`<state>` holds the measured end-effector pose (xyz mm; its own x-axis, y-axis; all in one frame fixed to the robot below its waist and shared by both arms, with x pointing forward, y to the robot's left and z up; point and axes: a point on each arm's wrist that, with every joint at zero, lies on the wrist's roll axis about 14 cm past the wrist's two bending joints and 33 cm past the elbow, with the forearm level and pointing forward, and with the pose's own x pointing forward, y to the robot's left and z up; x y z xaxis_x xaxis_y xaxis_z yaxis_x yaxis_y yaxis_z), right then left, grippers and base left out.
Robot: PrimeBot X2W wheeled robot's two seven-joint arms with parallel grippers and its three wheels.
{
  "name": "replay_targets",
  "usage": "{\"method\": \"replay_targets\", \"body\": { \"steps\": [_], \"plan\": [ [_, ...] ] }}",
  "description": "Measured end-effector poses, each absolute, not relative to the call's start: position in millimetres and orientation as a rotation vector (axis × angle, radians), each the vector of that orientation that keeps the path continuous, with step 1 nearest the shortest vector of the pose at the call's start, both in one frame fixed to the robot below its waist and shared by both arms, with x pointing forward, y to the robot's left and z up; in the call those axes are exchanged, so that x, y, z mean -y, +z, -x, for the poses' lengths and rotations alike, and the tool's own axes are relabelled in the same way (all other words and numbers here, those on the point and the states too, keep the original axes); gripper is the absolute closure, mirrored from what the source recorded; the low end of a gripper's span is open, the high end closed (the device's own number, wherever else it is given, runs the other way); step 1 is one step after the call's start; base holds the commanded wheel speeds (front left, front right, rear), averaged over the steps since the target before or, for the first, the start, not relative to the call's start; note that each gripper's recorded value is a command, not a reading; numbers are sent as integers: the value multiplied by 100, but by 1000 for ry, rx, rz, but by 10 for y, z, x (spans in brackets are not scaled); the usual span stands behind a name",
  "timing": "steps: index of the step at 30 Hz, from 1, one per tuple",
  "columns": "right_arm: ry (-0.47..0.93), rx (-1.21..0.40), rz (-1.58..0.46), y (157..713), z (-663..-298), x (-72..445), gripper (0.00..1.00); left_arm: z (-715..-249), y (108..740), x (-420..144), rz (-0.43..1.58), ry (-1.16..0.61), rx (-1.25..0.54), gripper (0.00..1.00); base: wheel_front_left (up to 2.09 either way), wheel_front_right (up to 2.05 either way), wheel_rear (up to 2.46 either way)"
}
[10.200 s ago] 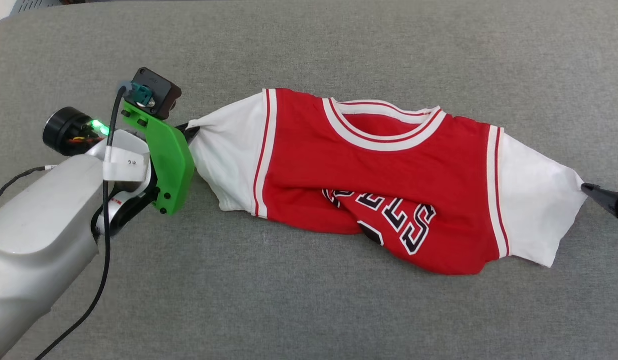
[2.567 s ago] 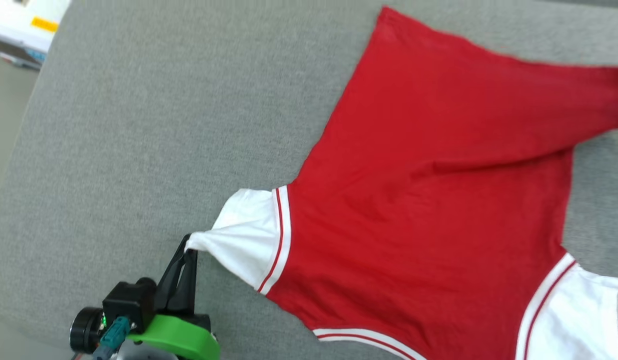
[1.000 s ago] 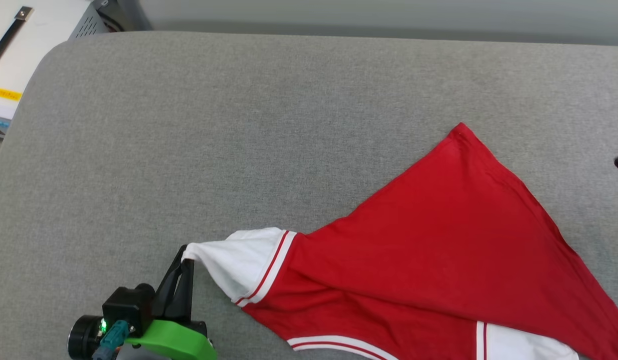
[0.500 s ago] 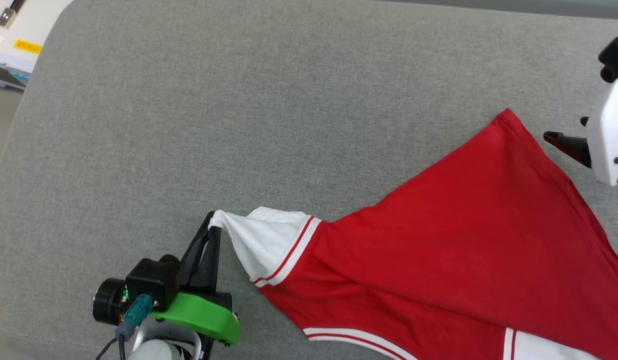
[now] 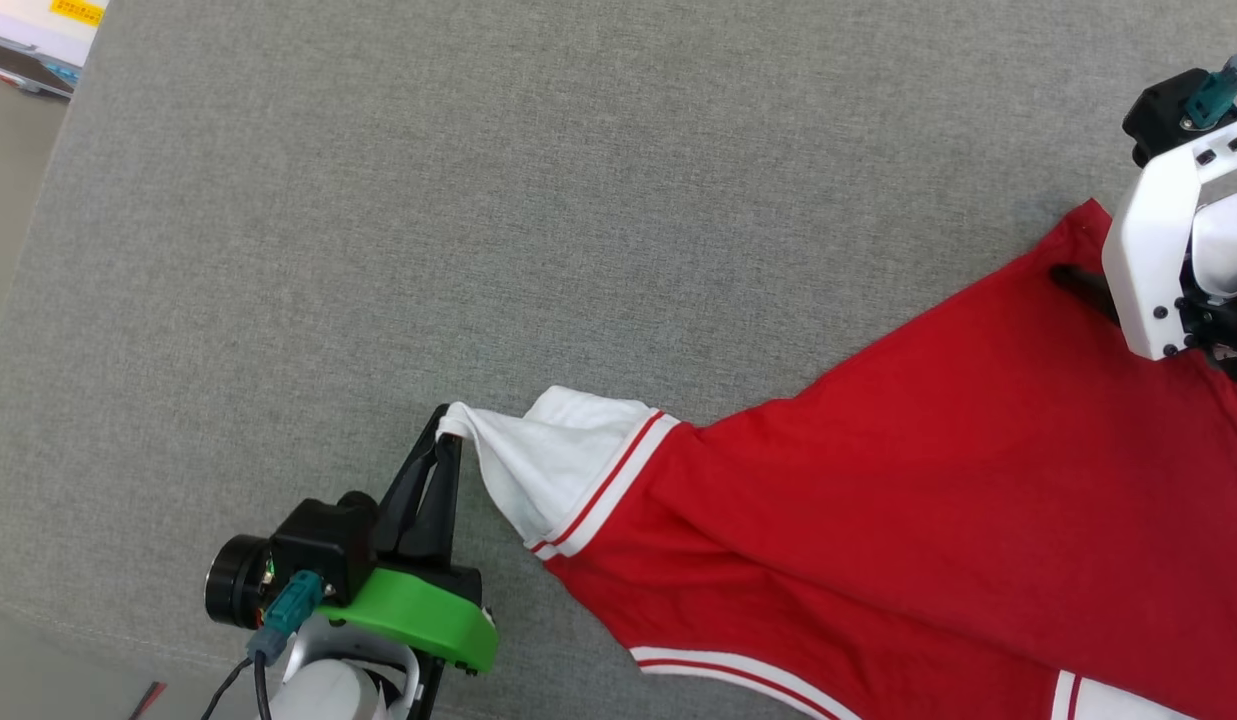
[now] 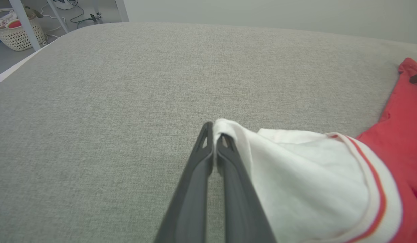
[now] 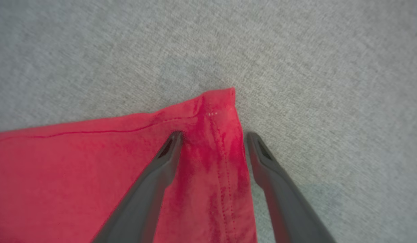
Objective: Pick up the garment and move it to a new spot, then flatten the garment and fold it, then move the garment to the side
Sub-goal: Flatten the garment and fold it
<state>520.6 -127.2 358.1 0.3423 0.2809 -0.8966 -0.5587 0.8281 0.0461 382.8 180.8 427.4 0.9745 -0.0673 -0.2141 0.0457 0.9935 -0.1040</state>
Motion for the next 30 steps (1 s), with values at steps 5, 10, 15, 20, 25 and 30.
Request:
{"method": "replay_targets", "body": {
  "steps": [5,10,15,20,25,30],
  "plan": [
    [560,-1092,274,3558,-5196,1300,100,-3842,4259,-1809,97,-57,-219,100,0,0,0],
    [578,-946,234,3742,-5279,1218,100,-3853,4321,-1799,98,-66,-199,100,0,0,0],
    [584,-731,210,4171,-5385,1208,100,-3863,4527,-1799,76,-96,-138,100,0,0,0],
    [573,-511,161,4816,-5446,1288,100,-3937,4951,-1852,23,-125,-15,100,0,0,0],
    [582,-314,138,5423,-5358,1320,100,-4130,5610,-1786,-29,-180,172,100,0,0,0],
    [555,-119,116,6061,-5259,1460,100,-4284,6362,-1646,-93,-247,363,100,0,0,0]
  ]
}}
